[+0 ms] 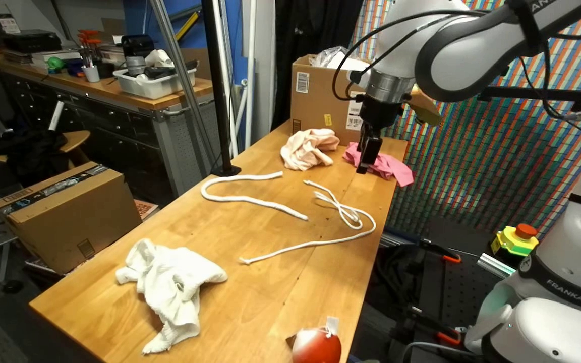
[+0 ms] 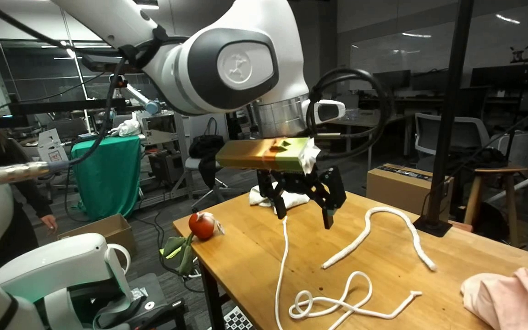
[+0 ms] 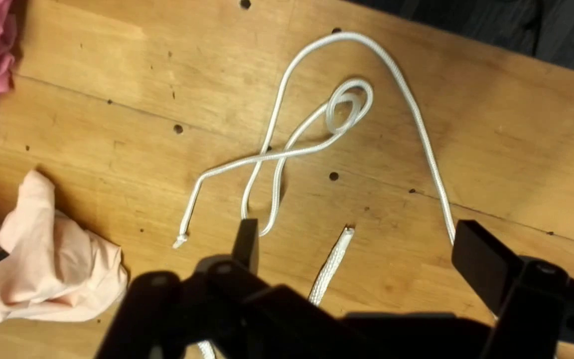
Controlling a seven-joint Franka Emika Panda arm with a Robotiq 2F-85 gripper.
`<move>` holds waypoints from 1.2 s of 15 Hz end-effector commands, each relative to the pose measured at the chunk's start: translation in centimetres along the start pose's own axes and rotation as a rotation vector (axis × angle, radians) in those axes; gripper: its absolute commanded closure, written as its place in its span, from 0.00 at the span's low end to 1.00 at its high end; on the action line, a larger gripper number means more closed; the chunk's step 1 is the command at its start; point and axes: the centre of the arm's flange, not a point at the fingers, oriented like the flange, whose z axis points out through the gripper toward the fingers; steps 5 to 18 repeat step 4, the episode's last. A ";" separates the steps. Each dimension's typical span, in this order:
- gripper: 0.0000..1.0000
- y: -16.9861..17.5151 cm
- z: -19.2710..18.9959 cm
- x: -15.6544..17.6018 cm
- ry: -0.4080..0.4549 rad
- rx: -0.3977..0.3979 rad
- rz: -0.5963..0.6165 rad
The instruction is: Separate the things on the table
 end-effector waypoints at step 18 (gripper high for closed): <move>0.00 2.6 0.7 -1.9 0.160 -0.011 0.008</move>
